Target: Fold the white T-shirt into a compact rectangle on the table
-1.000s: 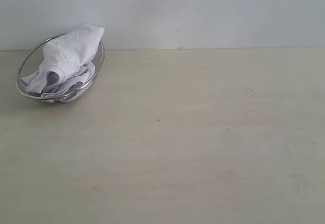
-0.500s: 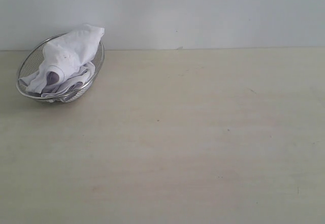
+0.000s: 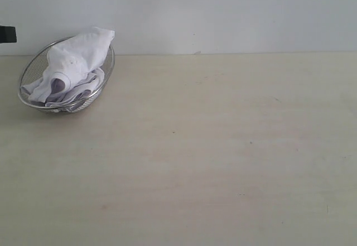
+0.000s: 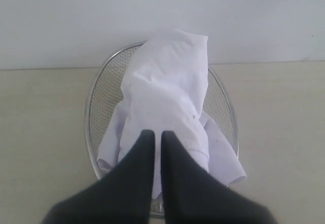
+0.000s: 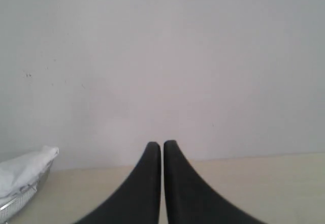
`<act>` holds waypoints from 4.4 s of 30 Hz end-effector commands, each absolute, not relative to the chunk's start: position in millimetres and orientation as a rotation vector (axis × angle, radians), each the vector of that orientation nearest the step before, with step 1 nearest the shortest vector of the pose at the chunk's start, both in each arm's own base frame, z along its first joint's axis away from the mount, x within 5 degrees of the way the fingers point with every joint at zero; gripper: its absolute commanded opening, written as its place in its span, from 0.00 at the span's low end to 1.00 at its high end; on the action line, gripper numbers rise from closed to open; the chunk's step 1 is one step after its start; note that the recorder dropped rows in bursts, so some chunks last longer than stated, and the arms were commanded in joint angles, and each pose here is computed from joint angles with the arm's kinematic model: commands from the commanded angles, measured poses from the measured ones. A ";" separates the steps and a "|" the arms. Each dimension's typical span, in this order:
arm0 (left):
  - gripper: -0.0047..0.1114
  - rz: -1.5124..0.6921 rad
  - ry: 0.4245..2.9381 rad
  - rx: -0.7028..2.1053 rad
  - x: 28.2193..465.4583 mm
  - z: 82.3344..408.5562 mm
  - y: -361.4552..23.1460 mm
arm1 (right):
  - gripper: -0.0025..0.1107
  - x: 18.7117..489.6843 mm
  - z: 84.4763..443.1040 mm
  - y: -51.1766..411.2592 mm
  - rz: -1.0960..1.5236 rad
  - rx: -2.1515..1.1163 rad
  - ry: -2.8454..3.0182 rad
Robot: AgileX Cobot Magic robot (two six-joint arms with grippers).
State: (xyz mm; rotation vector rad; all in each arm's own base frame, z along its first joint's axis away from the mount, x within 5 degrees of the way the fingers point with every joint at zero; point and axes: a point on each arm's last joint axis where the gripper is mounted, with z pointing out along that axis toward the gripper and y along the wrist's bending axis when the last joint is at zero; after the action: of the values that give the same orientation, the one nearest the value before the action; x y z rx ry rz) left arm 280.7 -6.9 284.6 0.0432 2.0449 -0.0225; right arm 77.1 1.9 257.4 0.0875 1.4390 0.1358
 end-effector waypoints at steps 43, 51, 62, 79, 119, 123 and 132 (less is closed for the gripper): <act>0.45 -0.281 2.440 -0.011 430.4 242.7 7.9 | 0.02 320.1 207.2 99.3 0.012 -0.602 2.378; 0.72 -0.420 2.517 -0.186 447.4 187.2 -9.0 | 0.02 320.1 207.3 100.0 0.029 -0.582 2.380; 0.83 -0.395 2.578 -0.229 458.0 128.8 -11.8 | 0.02 320.6 207.8 100.2 0.030 -0.580 2.372; 0.08 -0.417 2.559 -0.245 463.6 127.0 -17.1 | 0.02 320.8 207.9 100.3 0.033 -0.577 2.371; 0.08 -0.641 2.004 0.435 362.6 378.0 -113.0 | 0.02 325.0 224.3 64.7 0.013 -0.371 2.364; 0.08 -0.665 2.008 0.509 355.2 374.7 -135.0 | 0.02 321.3 238.5 23.2 -0.034 -0.181 2.384; 0.08 -0.625 2.185 0.611 333.5 277.0 -193.5 | 0.02 315.2 250.7 3.5 -0.073 -0.128 2.370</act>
State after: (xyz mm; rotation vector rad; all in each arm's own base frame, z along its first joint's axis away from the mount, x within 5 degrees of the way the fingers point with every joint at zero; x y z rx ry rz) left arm 333.3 -184.9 292.7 0.6297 2.1822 -0.6543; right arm 316.1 6.2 246.0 -0.1247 2.3794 -0.0605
